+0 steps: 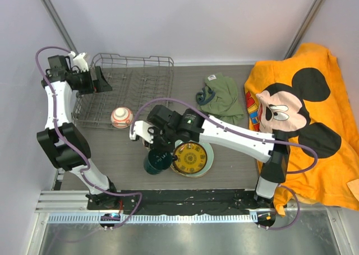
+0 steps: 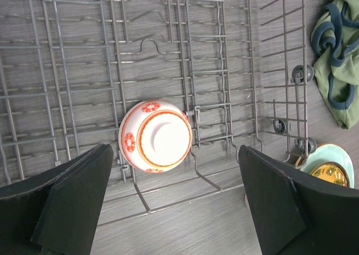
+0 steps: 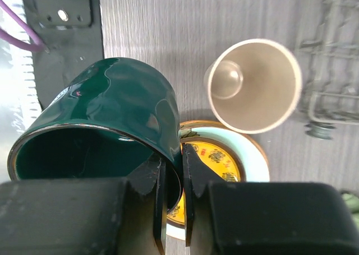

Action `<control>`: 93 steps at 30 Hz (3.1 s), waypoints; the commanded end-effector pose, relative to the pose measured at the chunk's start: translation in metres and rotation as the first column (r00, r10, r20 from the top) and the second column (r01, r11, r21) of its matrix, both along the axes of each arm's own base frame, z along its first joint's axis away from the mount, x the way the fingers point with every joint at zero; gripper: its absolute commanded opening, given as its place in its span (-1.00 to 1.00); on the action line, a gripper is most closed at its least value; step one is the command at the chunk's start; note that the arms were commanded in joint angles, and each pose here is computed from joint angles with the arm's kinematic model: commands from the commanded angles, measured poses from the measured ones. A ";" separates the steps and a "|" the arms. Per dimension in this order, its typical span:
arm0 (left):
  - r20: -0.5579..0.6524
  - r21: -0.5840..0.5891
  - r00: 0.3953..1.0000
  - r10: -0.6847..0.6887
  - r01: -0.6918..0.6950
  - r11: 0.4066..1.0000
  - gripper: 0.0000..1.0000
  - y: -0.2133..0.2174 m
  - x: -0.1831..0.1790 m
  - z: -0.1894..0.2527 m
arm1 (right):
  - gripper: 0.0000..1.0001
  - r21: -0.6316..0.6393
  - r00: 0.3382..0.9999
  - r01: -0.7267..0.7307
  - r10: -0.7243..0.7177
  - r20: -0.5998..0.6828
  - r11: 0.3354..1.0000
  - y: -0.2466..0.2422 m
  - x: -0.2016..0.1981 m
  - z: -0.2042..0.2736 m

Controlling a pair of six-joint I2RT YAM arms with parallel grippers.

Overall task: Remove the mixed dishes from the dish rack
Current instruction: Place the cup at the center of the board.

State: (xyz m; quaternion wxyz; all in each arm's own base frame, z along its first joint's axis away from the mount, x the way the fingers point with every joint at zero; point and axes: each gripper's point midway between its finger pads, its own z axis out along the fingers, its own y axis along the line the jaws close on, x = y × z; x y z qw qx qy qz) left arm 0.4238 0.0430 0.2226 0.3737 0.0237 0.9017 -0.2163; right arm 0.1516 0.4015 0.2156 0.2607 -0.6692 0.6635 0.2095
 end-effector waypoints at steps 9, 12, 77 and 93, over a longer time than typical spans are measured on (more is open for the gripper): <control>0.004 0.011 0.999 -0.040 0.040 0.999 0.99 -0.004 -0.008 -0.005 | -0.98 -0.082 1.000 -0.015 0.016 0.019 0.997 0.021 -0.004 -0.039; -0.002 0.003 0.999 -0.044 0.044 0.999 0.99 -0.006 -0.009 -0.008 | -0.98 -0.104 1.000 -0.021 0.023 0.019 0.994 0.024 -0.007 -0.049; -0.057 -0.044 0.993 -0.104 0.102 0.994 1.00 -0.011 -0.015 -0.047 | -0.98 -0.238 0.996 -0.046 0.064 0.067 0.970 0.059 0.018 -0.110; -0.062 -0.049 0.992 -0.109 0.106 0.993 0.99 -0.010 -0.017 -0.050 | -0.81 -0.236 0.997 -0.043 0.058 0.058 0.971 0.064 0.018 -0.113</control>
